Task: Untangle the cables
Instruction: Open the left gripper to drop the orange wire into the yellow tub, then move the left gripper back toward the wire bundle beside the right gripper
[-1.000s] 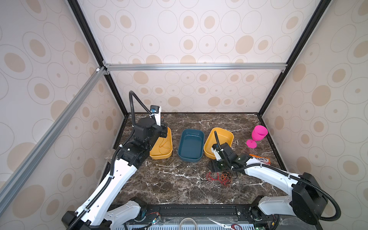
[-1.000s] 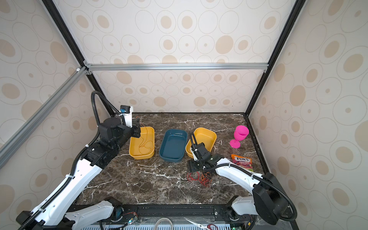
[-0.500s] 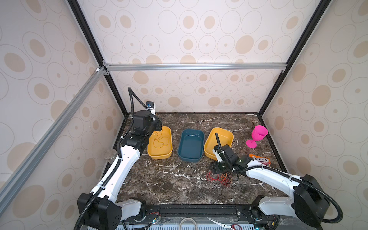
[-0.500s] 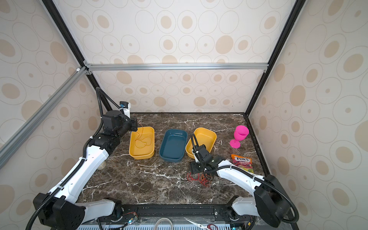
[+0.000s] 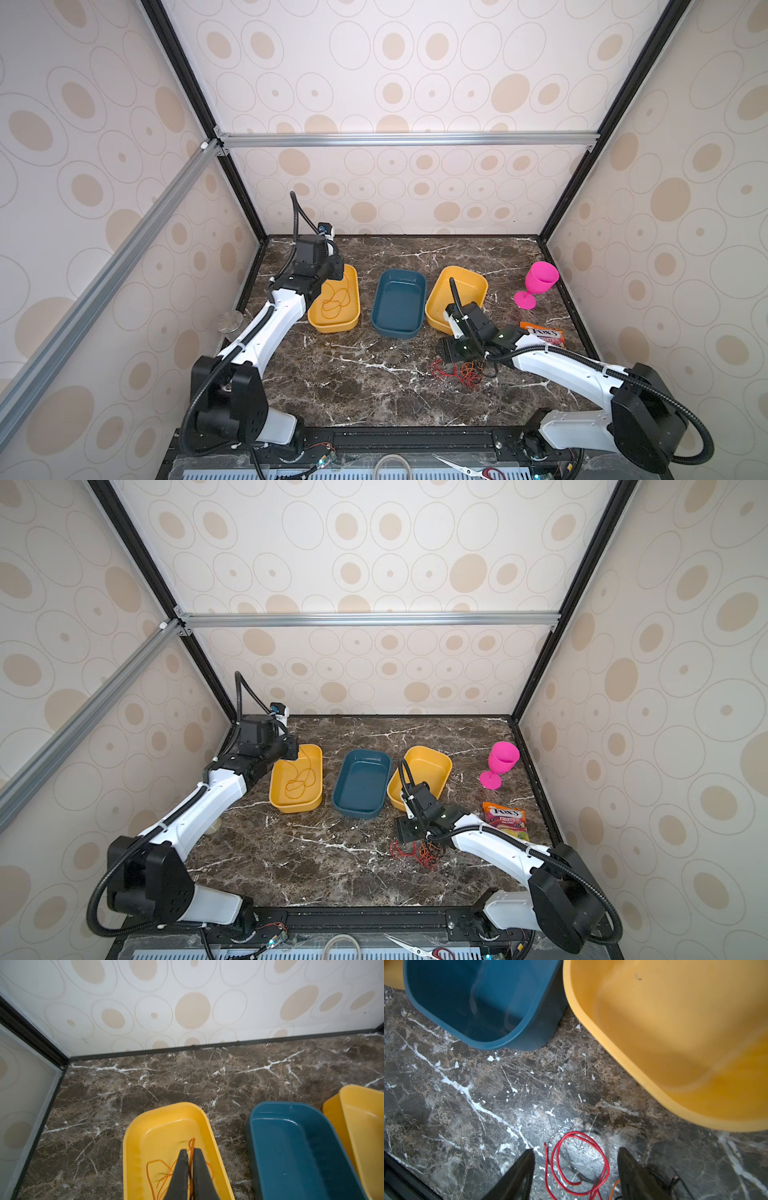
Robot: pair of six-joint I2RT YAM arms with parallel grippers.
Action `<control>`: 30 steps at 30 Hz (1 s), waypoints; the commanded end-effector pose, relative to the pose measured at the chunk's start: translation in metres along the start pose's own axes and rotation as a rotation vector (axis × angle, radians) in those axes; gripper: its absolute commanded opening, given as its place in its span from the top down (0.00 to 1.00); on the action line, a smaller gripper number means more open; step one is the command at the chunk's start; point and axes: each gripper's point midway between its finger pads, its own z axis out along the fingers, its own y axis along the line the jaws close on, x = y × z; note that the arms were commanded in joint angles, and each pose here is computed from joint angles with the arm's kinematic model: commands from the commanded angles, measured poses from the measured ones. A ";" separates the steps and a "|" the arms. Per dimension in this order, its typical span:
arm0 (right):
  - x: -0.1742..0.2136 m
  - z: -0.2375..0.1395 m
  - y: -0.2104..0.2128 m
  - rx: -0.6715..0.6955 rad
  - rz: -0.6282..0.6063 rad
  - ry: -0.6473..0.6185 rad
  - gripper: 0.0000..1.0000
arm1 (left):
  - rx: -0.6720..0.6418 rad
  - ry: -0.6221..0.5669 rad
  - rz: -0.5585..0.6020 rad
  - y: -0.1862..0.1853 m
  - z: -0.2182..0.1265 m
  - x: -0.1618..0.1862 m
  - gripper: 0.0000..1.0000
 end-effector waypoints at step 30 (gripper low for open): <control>0.007 -0.015 -0.024 0.110 0.051 -0.022 0.33 | -0.092 0.129 -0.107 0.021 -0.014 0.032 0.28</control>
